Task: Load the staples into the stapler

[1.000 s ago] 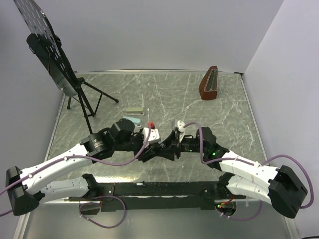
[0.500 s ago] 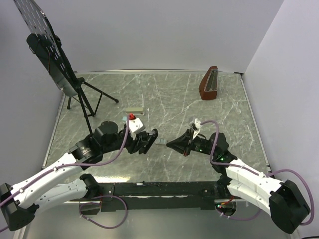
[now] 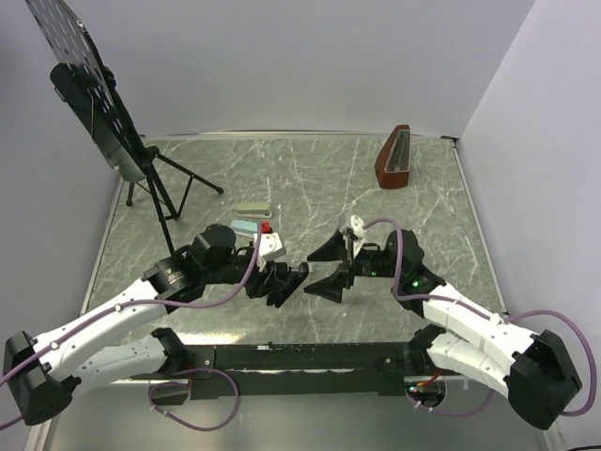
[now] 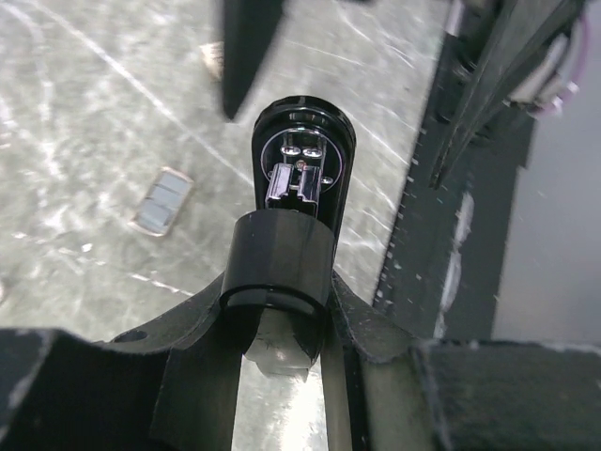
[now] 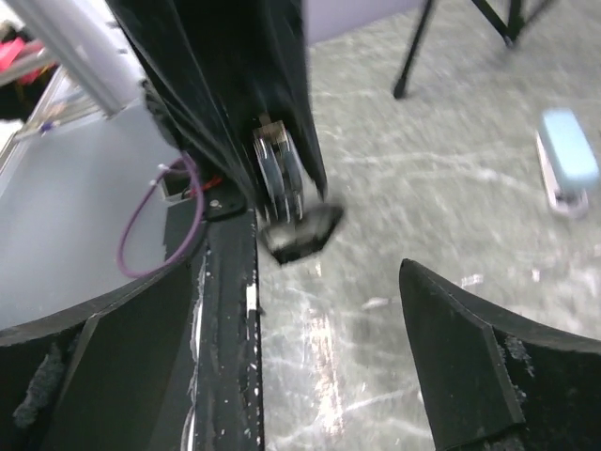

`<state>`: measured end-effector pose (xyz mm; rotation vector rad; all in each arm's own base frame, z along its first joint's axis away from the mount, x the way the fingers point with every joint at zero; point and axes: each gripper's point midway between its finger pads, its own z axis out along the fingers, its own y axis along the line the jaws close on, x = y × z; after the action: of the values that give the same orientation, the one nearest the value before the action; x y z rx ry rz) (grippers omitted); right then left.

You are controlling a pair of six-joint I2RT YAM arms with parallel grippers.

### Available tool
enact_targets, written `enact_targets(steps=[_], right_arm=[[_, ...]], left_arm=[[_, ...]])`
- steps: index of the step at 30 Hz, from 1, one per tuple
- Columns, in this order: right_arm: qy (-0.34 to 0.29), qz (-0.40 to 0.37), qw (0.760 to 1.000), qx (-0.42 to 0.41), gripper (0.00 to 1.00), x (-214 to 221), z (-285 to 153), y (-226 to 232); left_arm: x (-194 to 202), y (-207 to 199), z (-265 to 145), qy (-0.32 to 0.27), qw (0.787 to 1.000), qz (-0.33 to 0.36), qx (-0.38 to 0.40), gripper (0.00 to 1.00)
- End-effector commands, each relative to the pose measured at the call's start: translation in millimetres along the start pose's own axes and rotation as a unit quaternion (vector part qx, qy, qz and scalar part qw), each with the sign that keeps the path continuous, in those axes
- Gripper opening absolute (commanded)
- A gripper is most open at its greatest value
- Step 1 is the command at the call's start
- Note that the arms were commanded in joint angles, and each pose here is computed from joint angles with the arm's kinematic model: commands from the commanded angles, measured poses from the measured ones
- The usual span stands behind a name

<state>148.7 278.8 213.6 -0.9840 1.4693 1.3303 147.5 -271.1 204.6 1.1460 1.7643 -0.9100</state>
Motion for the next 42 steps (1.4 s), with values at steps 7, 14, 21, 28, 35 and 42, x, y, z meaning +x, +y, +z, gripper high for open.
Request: enact_targets(steps=[7, 14, 21, 28, 35, 42], right_arm=[[0.031, -0.053, 0.991, -0.117, 0.95, -21.3, 24.6, 27.0], [0.031, -0.049, 0.989, -0.136, 0.79, -23.4, 35.1, 31.0], [0.040, -0.042, 0.989, -0.140, 0.35, -17.2, 34.4, 30.2], [0.009, -0.024, 0.994, -0.106, 0.00, -19.5, 12.6, 19.9], [-0.095, -0.027, 0.994, -0.055, 0.00, -56.2, -19.2, 16.0], [-0.206, -0.091, 0.974, 0.012, 0.00, -116.7, -54.7, 27.5]], left_arm=[[-61.9, -24.9, -8.1, -0.070, 0.992, 0.069, 0.074, 0.01], [-61.4, -27.8, -5.8, -0.059, 0.991, 0.074, 0.089, 0.01], [-61.7, -25.5, -9.8, -0.060, 0.992, 0.078, 0.078, 0.01], [-76.7, -14.9, -31.3, -0.109, 0.990, 0.083, 0.025, 0.01], [-94.4, 18.4, -58.3, -0.197, 0.978, 0.019, -0.072, 0.01], [-90.9, 48.0, -78.5, -0.296, 0.935, -0.111, -0.163, 0.01]])
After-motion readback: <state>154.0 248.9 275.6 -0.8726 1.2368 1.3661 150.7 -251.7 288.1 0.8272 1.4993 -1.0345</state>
